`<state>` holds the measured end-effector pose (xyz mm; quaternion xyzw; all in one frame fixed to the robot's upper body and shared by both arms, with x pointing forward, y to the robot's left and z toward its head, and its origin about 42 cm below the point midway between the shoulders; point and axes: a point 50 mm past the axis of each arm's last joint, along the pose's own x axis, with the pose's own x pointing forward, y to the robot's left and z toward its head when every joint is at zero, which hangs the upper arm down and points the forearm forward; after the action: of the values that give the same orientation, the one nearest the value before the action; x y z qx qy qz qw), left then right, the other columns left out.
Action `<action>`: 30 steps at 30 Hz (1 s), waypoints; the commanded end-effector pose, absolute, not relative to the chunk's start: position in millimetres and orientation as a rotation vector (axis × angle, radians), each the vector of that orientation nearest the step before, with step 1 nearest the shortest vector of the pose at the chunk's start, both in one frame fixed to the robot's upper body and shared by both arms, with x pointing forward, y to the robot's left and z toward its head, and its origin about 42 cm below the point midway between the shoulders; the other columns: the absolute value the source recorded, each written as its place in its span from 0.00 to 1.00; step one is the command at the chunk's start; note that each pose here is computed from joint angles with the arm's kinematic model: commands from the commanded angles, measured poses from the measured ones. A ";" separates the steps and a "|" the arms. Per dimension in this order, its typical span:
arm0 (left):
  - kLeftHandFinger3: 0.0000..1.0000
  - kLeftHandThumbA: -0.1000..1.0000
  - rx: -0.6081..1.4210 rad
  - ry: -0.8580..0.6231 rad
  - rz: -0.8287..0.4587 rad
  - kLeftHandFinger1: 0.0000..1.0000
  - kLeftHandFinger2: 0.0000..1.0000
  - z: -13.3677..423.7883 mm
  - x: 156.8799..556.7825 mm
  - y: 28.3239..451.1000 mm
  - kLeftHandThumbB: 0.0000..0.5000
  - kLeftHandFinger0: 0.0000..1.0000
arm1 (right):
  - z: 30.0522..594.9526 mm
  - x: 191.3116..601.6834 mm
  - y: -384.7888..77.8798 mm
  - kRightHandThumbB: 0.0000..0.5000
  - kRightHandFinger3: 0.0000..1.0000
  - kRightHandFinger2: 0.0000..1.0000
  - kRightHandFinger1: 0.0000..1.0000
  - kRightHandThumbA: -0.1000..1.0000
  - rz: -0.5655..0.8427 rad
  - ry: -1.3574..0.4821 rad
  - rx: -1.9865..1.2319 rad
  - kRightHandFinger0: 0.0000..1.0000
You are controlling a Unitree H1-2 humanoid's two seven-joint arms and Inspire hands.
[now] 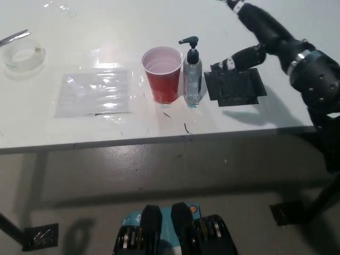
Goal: The robot uses its right hand to press the hand soap kept in the middle of the table to get liquid hand soap out
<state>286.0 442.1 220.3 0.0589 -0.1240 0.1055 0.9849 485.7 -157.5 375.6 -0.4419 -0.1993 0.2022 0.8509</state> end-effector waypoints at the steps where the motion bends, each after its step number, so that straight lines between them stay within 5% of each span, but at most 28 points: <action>1: 0.61 0.76 0.167 -0.303 0.189 0.42 0.50 241.4 287.7 449.2 0.11 0.32 | 409.4 491.7 -141.8 1.00 1.00 1.00 1.00 1.00 0.434 -0.547 -1.022 1.00; 22: 0.59 0.76 0.161 -0.299 0.168 0.40 0.47 240.7 289.5 447.7 0.05 0.31 | 405.9 509.1 -91.8 0.98 1.00 1.00 1.00 1.00 0.518 -0.590 -1.118 1.00; 26: 0.59 0.76 0.169 -0.297 0.169 0.40 0.47 242.7 290.8 446.3 0.04 0.32 | 401.5 511.0 -81.7 0.81 1.00 1.00 1.00 1.00 0.524 -0.611 -1.151 1.00; 30: 0.60 0.78 0.175 -0.305 0.158 0.39 0.47 244.7 291.4 445.9 0.06 0.30 | 386.4 514.0 -76.7 0.82 1.00 1.00 1.00 1.00 0.545 -0.582 -1.183 1.00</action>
<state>287.4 441.1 221.2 0.0624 -0.1226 0.0934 0.9861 513.2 -90.3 358.3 -0.5201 -0.2158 0.2584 0.7850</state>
